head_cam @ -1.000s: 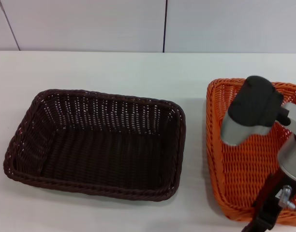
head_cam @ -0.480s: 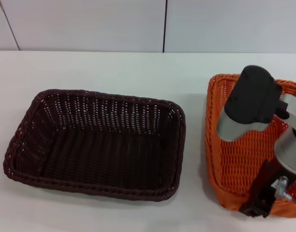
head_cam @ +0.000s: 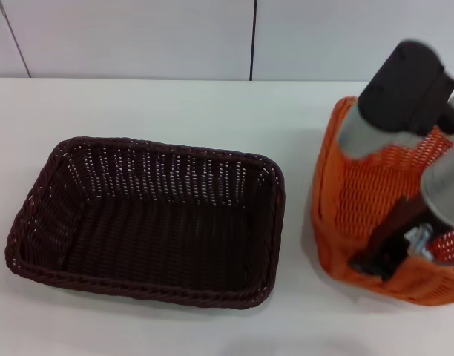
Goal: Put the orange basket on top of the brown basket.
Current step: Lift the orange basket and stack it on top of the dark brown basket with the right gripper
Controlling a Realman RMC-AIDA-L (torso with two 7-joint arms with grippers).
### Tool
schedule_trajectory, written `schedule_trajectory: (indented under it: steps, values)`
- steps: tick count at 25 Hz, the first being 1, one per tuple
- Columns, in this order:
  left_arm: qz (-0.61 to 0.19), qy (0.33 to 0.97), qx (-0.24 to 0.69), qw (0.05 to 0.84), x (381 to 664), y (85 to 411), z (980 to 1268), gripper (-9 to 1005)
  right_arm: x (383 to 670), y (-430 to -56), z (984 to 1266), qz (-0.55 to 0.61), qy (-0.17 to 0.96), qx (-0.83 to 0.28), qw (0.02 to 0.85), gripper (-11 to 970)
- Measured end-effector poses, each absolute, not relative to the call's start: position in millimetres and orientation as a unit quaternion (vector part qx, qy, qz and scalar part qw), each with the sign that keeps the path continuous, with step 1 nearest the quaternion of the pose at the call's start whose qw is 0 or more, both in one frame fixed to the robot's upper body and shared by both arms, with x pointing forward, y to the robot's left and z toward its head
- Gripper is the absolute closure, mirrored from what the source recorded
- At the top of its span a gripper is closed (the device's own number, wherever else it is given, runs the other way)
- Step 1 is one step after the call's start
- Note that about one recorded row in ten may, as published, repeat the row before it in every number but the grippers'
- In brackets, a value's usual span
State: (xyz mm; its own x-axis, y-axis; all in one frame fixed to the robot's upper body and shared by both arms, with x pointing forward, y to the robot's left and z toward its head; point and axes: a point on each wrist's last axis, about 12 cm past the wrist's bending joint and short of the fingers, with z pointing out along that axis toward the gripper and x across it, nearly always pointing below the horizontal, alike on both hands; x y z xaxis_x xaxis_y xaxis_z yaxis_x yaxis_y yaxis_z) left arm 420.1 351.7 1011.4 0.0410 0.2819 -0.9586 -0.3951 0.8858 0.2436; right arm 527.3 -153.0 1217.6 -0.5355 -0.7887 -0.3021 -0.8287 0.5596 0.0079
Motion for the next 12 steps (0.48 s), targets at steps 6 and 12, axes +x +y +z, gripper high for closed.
schedule_trajectory:
  steps: [6, 12]
  values:
    - [0.235, 0.648, -0.04, 0.724, 421, 351, 1013, 239, 529, -149, 1235, 0.075, 0.866, -0.46, 0.18, 833]
    - [0.237, 0.644, -0.04, 0.726, 420, 352, 1014, 239, 526, -145, 1261, 0.07, 0.851, -0.464, 0.234, 841]
